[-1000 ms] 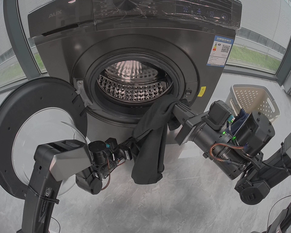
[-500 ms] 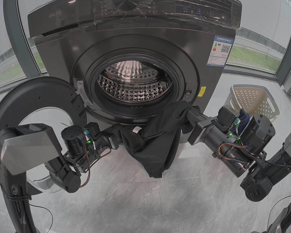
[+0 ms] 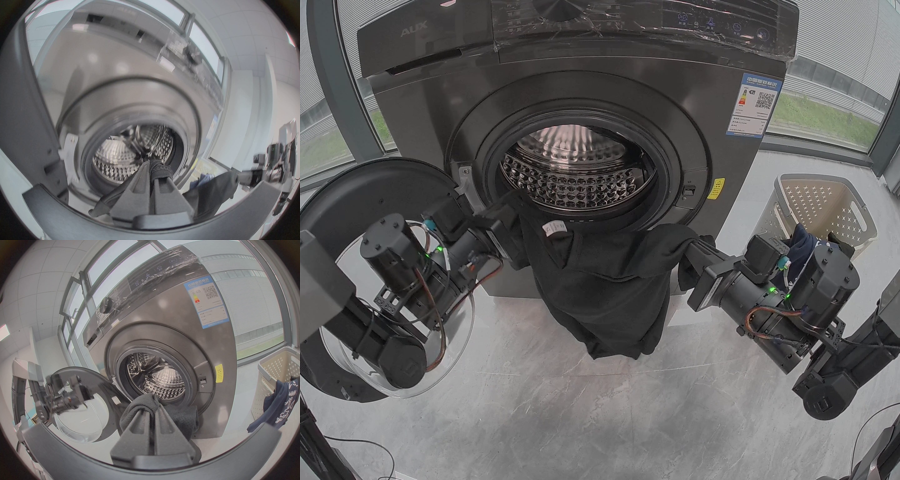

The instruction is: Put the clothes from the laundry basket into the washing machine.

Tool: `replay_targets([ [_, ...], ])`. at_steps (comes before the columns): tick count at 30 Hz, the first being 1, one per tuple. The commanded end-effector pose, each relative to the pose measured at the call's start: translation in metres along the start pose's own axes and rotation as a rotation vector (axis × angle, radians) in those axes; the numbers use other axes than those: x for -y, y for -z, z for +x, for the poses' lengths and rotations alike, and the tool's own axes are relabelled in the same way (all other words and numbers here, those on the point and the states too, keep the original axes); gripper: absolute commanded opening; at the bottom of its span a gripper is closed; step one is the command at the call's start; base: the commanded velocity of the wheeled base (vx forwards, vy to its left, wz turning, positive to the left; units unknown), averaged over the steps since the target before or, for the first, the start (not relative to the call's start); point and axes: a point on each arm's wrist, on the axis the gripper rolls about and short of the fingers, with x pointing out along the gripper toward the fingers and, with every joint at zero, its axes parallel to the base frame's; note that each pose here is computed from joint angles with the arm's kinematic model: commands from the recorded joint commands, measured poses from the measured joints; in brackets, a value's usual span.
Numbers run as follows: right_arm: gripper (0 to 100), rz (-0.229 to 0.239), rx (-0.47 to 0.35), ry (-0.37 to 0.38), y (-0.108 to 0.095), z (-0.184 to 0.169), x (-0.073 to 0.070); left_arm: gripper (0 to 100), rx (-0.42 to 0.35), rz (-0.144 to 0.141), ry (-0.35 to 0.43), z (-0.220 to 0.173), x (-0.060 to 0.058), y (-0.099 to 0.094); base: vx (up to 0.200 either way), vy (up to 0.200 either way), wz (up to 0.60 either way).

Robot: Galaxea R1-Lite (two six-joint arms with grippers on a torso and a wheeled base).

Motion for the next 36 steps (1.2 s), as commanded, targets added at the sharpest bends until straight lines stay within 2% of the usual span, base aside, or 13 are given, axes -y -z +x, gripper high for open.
replay_targets([
  [1, 0, 0.001, -0.045, 0.018, 0.016, 0.005, 0.002, 0, 0.167, 0.012, 0.039, -0.004, 0.013, -0.053, 0.000, 0.000, 0.00],
  [3, 0, 0.001, -0.070, 0.023, 0.025, 0.007, 0.003, 0, 0.194, 0.015, 0.040, -0.005, 0.015, -0.061, 0.000, 0.000, 0.00],
  [4, 0, 0.001, -0.070, 0.023, 0.025, 0.007, 0.003, 0, 0.194, 0.015, 0.040, -0.005, 0.015, -0.061, 0.000, 0.000, 0.00],
  [8, 0, -0.003, -0.122, 0.027, 0.045, 0.012, 0.005, 0, 0.217, 0.010, 0.058, -0.007, 0.022, -0.069, 0.000, 0.000, 0.00],
  [9, 100, 0.000, -0.129, 0.028, 0.049, 0.014, 0.006, 0, 0.217, 0.008, 0.060, -0.007, 0.023, -0.069, 0.000, 0.000, 0.00],
  [13, 100, 0.007, -0.138, 0.030, 0.058, 0.019, 0.006, 0, 0.211, 0.005, 0.066, -0.007, 0.025, -0.067, 0.000, 0.000, 0.00],
  [16, 100, 0.002, -0.190, 0.041, 0.069, 0.012, 0.009, 0, 0.205, 0.003, 0.066, -0.007, 0.025, -0.065, 0.000, 0.000, 0.00],
  [19, 100, -0.017, -0.282, 0.055, 0.084, -0.003, 0.013, 0, 0.203, -0.001, 0.073, -0.006, 0.027, -0.064, 0.000, 0.000, 0.00],
  [22, 100, -0.024, -0.324, 0.060, 0.094, -0.008, 0.015, 0, 0.199, -0.006, 0.080, -0.006, 0.030, -0.062, 0.000, 0.000, 0.00],
  [31, 100, -0.020, -0.300, 0.020, 0.094, 0.000, 0.005, 0, 0.186, -0.008, 0.080, -0.005, 0.031, -0.059, 0.000, 0.000, 0.00],
  [34, 100, -0.019, -0.321, 0.002, 0.097, -0.004, 0.004, 0, 0.180, -0.009, 0.079, -0.004, 0.031, -0.057, 0.000, 0.000, 0.00],
  [36, 100, -0.023, -0.385, -0.012, 0.105, -0.019, 0.005, 0, 0.182, -0.009, 0.080, -0.004, 0.031, -0.057, 0.000, 0.000, 0.00],
])
